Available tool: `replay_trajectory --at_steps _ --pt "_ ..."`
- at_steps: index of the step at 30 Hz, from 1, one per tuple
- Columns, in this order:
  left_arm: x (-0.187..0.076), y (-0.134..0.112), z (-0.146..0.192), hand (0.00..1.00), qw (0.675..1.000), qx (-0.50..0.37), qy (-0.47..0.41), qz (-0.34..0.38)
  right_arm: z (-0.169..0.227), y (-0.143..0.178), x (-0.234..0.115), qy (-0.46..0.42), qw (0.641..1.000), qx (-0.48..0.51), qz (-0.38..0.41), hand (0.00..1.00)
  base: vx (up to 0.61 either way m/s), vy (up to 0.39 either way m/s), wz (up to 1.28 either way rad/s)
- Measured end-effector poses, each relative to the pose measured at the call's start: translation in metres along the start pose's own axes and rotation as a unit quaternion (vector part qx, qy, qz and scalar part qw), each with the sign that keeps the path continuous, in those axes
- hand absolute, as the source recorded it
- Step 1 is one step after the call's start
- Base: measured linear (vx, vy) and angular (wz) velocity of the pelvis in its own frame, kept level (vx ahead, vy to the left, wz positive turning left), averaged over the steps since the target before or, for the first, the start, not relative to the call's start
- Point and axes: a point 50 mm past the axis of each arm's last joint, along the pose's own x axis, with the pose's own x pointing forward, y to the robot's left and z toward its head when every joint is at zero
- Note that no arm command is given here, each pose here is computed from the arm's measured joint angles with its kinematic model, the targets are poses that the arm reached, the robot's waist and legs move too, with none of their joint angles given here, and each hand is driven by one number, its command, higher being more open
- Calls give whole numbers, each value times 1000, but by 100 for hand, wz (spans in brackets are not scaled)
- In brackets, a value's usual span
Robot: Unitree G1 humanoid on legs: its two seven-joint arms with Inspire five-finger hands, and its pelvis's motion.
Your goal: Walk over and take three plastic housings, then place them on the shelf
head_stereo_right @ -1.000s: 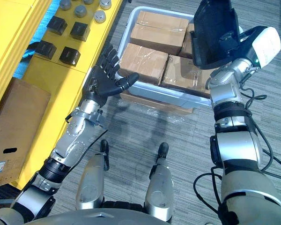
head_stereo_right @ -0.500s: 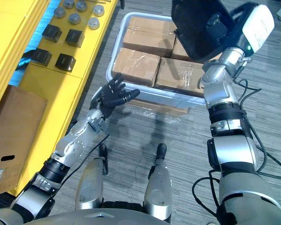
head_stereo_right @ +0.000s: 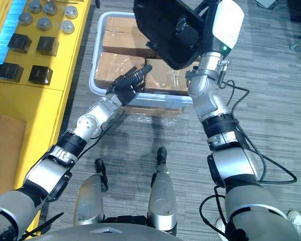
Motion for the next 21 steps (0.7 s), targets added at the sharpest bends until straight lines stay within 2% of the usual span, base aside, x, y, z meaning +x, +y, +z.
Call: replay_trajectory --at_steps 8,14,21 --pt "2 -6 17 100 990 -133 -47 -16 15 7 -3 -52 999 14 11 0 -2 19 -6" --pt "3 -6 23 100 987 -150 -63 -2 41 19 -13 -100 994 47 24 0 -4 4 -1" --pt "9 -7 19 100 982 -177 -62 27 59 16 -30 -149 984 98 25 0 -1 17 -4"
